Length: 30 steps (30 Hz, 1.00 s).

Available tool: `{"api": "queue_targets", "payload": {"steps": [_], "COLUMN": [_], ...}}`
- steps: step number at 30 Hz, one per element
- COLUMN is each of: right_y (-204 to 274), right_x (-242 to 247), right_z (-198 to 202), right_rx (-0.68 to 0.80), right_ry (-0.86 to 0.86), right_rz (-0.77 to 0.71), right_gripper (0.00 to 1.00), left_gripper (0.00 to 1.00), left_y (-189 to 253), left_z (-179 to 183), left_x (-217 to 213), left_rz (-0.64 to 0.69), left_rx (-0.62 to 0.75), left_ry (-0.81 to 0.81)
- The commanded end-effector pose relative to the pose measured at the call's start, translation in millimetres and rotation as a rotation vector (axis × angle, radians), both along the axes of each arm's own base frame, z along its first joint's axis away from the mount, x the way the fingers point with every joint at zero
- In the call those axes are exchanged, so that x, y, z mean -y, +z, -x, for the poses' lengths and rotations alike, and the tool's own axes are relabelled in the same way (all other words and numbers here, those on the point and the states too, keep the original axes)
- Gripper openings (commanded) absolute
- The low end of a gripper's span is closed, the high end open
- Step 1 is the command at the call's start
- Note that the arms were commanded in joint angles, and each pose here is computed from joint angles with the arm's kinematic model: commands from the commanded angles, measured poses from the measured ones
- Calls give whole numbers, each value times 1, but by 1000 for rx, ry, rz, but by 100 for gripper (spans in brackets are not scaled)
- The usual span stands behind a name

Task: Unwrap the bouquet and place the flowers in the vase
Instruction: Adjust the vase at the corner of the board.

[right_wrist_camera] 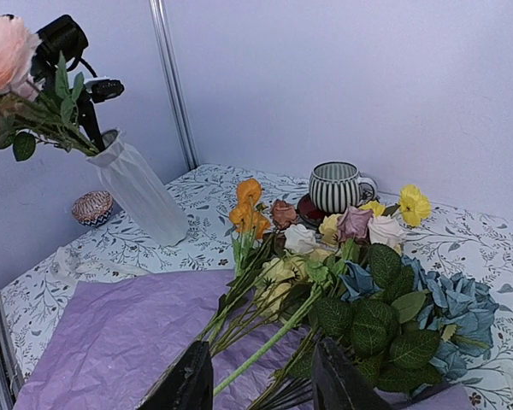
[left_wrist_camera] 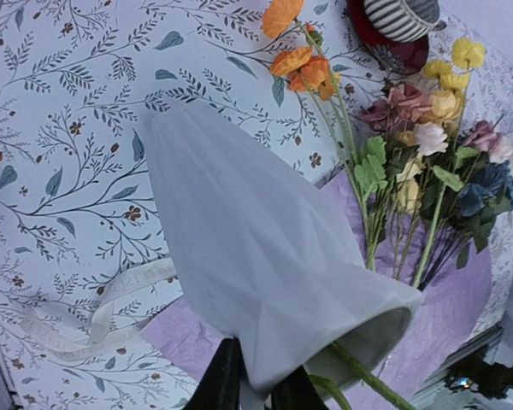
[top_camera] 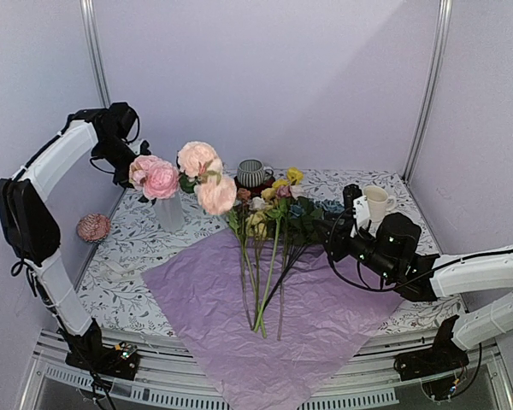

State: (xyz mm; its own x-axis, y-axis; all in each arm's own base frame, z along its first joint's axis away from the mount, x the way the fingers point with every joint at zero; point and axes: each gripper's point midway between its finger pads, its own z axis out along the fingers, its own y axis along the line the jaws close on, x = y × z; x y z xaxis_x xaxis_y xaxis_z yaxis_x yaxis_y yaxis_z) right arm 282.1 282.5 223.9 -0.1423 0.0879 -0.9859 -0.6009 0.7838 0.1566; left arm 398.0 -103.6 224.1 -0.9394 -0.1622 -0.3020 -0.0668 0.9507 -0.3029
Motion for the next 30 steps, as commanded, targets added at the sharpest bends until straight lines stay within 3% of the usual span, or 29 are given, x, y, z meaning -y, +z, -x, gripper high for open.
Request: {"api": "queue_targets", "payload": {"steps": [1,13,17,25,30], "right_y": [3,3,3,1,1], "right_x": [-4,-5,-4,-5,-6], "right_z": [-1,-1,-2,-3,-2], "right_rx": [8,13,14,11,10], "right_ry": [12,15,12,13,18], "right_rz": [-19,-10,-8,-2,-2], "right_gripper": [41,41,41,41,41], "left_gripper": [15,33,50,69,72], "left_y": [-8,-25,-25,15,50], "left_z": [-26,-68,-73,-81,-79], "left_x": [0,-9,-12,-13,-18], "left_rz": [149,269,259,275,278], "left_rx": [6,-18,-8,95,174], "left_ry": [19,61,69,67,80]}}
